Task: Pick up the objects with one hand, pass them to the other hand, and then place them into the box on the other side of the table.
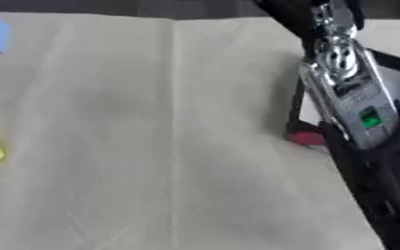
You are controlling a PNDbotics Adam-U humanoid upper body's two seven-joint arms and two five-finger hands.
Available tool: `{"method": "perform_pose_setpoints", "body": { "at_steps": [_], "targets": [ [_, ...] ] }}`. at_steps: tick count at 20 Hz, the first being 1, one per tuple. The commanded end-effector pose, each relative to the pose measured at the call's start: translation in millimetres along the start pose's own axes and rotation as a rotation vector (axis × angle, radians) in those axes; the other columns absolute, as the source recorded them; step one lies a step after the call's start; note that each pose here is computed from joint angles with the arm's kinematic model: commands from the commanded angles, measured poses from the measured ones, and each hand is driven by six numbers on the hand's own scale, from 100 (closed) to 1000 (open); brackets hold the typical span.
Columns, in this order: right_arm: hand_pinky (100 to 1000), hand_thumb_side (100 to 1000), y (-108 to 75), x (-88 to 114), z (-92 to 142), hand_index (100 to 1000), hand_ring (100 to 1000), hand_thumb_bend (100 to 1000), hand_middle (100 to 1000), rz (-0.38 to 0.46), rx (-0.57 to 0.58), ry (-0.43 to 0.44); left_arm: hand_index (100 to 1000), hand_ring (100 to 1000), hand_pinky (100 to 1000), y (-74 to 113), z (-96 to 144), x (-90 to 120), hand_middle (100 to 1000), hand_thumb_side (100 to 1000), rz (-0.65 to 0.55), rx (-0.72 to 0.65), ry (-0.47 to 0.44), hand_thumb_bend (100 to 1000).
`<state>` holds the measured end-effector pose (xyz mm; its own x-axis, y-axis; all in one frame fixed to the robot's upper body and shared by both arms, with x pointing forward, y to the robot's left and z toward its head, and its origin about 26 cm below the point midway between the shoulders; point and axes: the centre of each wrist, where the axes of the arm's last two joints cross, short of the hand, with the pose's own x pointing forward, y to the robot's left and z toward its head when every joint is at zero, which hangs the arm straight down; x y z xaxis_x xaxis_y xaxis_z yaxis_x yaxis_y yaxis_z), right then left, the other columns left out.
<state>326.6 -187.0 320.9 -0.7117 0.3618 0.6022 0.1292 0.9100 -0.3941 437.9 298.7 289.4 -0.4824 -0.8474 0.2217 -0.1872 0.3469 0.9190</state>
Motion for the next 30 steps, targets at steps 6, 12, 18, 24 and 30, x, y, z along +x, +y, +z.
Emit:
{"method": "perform_pose_setpoints", "body": {
  "at_steps": [6,12,18,24,30],
  "targets": [
    [827,144,44.0,38.8,-16.4,888,775,442,792,0.284,0.222,-0.100,420,405,631,-33.6,16.3,65.6,344,100,0.198,0.293,-0.093,100],
    [828,200,65.1,43.3,-13.2,896,781,326,809,0.409,0.392,-0.118,419,397,621,-66.1,31.9,88.6,336,100,0.259,0.426,-0.090,100],
    [823,147,87.7,42.2,-13.0,898,775,315,802,0.445,0.391,-0.084,414,393,610,-82.7,36.8,106.5,332,100,0.296,0.499,-0.123,100],
    [825,100,95.7,46.4,-9.5,895,785,349,809,0.503,0.323,-0.114,414,392,608,-91.2,42.1,111.2,331,100,0.291,0.506,-0.129,100],
    [828,100,100.6,40.9,-7.6,888,785,361,804,0.458,0.433,-0.111,412,388,602,-97.0,43.9,110.6,328,100,0.311,0.481,-0.129,100]
  ]
}}
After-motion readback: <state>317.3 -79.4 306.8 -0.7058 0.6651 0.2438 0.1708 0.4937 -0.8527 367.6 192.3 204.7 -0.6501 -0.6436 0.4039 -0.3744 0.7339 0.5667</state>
